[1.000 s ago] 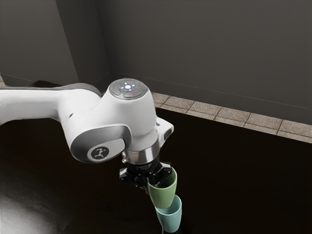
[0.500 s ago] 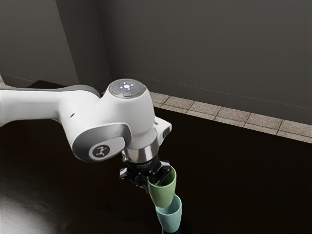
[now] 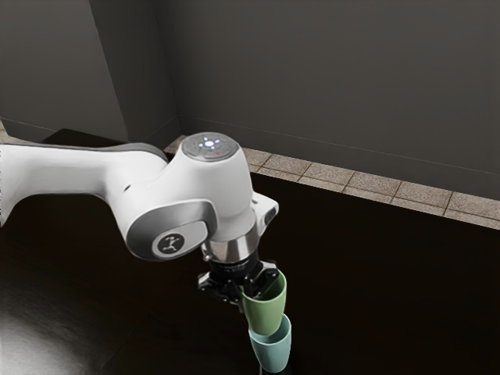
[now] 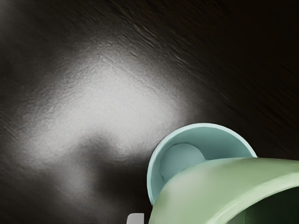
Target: Place the left cup onto the right cup
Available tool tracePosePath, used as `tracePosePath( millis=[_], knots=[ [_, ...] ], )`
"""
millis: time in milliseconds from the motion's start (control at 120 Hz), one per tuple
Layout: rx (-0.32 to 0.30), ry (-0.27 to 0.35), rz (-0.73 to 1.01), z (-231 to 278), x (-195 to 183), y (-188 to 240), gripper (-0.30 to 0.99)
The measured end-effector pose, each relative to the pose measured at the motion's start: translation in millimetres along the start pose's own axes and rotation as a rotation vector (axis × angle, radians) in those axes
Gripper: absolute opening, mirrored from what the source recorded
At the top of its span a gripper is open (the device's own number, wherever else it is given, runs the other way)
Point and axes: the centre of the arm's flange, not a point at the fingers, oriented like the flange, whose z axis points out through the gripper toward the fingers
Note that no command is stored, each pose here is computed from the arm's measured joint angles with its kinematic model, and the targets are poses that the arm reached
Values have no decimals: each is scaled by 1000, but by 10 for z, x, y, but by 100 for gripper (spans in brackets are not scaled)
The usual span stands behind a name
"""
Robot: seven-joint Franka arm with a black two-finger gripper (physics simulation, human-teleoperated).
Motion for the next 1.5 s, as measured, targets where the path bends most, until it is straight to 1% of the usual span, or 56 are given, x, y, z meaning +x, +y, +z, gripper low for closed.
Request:
tracePosePath(
  millis=[417,1500],
  knots=[
    [-12,-1,-6,30,37,17,-9],
    [15,-42,-28,274,146,20,-9]
  ],
)
